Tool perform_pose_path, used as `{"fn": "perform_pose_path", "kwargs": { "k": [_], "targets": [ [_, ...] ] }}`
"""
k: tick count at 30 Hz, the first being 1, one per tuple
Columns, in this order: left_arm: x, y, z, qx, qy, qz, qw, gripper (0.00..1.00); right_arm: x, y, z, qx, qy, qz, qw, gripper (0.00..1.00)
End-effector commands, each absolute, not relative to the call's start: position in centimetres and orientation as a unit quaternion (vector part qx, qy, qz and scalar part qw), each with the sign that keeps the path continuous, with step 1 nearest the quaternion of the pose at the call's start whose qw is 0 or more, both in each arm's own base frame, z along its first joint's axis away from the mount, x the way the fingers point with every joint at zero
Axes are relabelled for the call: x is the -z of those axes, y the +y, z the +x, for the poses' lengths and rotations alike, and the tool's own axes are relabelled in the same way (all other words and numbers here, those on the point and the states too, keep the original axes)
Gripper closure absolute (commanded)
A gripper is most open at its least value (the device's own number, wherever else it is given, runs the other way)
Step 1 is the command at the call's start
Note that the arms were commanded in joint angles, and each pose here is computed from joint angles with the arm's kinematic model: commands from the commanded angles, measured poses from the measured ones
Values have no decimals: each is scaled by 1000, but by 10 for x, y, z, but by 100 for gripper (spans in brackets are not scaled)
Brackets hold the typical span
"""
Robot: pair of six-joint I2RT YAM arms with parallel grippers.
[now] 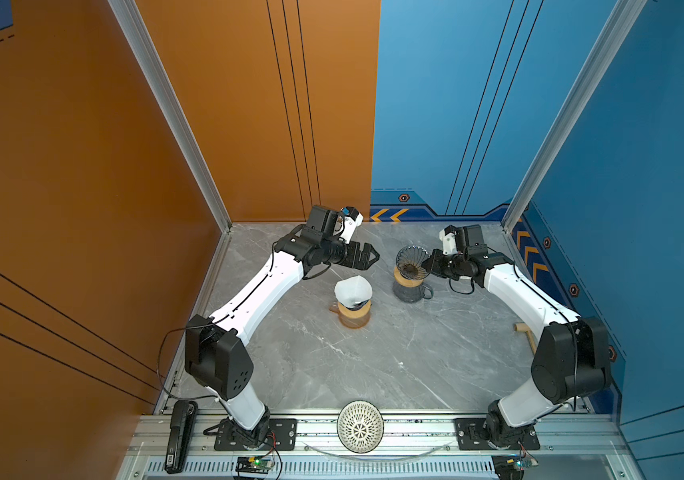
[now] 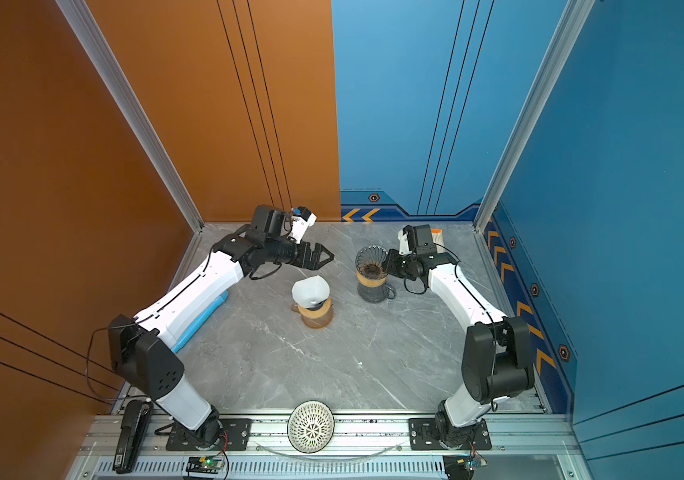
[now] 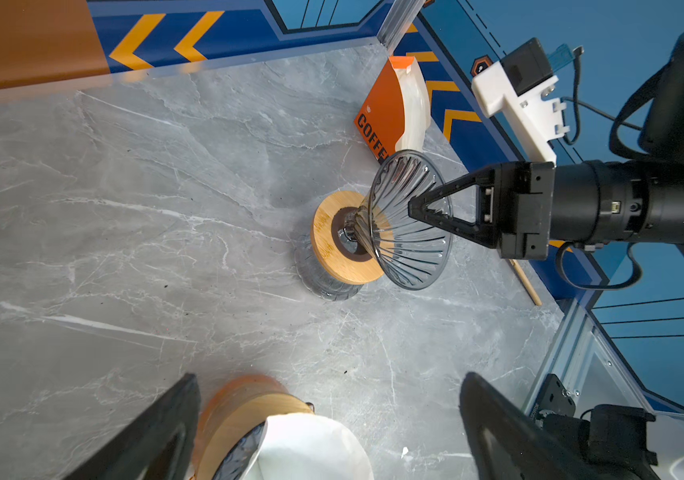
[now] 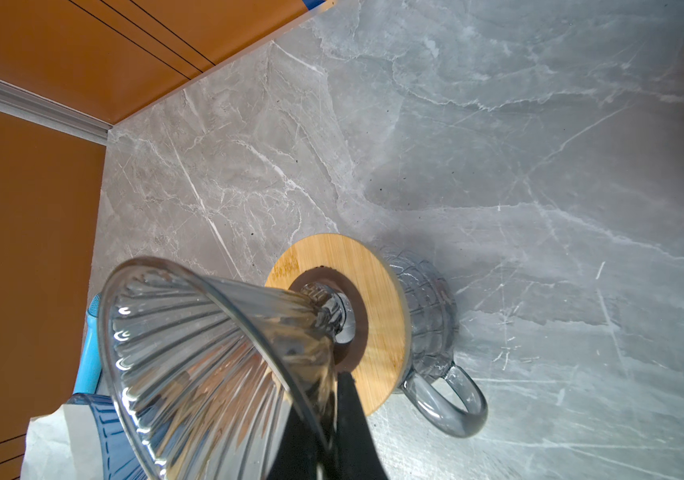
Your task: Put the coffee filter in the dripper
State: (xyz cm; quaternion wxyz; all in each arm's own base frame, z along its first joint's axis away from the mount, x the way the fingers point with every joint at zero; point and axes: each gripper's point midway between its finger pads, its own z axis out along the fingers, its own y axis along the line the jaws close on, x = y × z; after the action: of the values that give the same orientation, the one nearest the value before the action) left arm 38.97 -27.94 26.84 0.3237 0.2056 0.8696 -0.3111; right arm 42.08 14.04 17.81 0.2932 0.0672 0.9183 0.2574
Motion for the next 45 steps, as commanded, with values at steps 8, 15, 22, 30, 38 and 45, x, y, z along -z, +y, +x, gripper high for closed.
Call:
{"fn": "perform_pose_path", "kwargs": {
  "k": [8, 15, 22, 30, 38, 45],
  "targets": [
    [-271, -309, 392, 337, 857, 239, 310, 2, -175, 137, 437, -253, 915, 74, 307, 96],
    [-267, -324, 391, 341, 854, 250, 303, 2, -161, 134, 434, -238, 924, 79, 289, 96],
    [-261, -339, 392, 348, 852, 260, 293, 2, -164, 128, 427, -218, 932, 82, 277, 95],
    [-258, -345, 392, 350, 851, 264, 289, 2, -167, 133, 416, -235, 931, 84, 265, 95],
    [-254, -352, 398, 350, 854, 258, 286, 0, -155, 123, 413, -205, 949, 114, 212, 93],
    [-245, -359, 405, 346, 858, 254, 282, 3, -146, 122, 415, -189, 959, 130, 169, 89]
  ]
}}
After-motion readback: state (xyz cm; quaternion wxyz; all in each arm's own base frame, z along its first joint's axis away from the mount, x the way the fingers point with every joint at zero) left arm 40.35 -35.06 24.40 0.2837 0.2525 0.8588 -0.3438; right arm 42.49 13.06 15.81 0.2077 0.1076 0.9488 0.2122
